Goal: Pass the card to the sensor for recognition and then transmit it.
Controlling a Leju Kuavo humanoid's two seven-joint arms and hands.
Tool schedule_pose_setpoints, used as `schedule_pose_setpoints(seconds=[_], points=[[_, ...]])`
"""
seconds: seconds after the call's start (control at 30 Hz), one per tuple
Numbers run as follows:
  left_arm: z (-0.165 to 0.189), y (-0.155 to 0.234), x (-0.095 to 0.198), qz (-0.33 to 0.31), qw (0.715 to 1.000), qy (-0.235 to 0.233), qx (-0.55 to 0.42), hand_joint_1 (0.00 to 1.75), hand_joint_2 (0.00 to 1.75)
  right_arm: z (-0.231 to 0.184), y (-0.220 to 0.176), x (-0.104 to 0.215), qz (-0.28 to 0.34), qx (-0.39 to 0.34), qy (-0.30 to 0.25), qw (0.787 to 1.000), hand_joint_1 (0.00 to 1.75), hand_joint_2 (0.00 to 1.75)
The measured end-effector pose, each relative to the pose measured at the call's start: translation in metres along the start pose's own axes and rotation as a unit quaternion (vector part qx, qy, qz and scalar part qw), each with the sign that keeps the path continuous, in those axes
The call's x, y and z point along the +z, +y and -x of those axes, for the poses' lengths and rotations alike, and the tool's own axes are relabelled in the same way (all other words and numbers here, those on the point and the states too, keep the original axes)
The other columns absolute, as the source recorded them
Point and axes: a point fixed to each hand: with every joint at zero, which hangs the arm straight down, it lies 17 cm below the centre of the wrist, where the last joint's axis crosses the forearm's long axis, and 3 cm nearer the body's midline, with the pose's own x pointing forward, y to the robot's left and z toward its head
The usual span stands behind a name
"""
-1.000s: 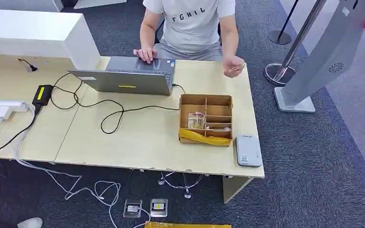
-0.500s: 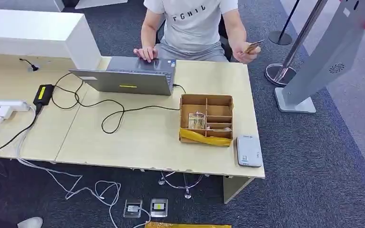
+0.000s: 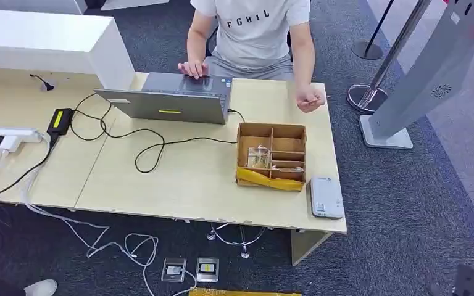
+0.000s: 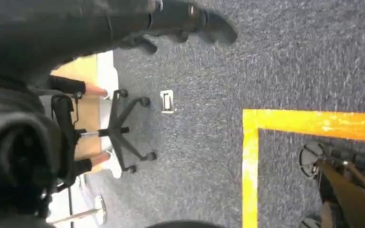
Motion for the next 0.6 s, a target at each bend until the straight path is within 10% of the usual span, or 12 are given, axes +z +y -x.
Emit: schedule_pose_setpoints(seconds=[0.1,0.2,0.3,0.47,0.6], points=[[0.0,0.001,0.0,-0.001,1.0,0.002,-0.002,0.0,0.0,-0.041,0.033,0.046,0.022,0.137,0.022,0.99,0.0,1.75],[0.007,0.0,0.0,-0.002,1.0,0.011,-0.003,0.0,0.0,-0.239,-0.053,0.093,0.204,0.155,-0.25,0.934,0.0,1.75],[0.018,0.001,0.0,-0.004,1.0,0.024,-0.004,0.0,0.0,-0.331,-0.103,0.154,0.277,0.116,-0.391,0.87,0.0,1.75],[0.011,0.003,0.0,-0.005,1.0,0.014,-0.015,0.0,0.0,-0.362,-0.116,0.18,0.089,-0.155,-0.358,0.916,0.0,1.75],[0.003,0.007,-0.002,0.002,0.999,-0.011,-0.03,0.0,0.0,-0.422,-0.141,0.212,0.004,-0.204,-0.442,0.873,0.0,1.75]])
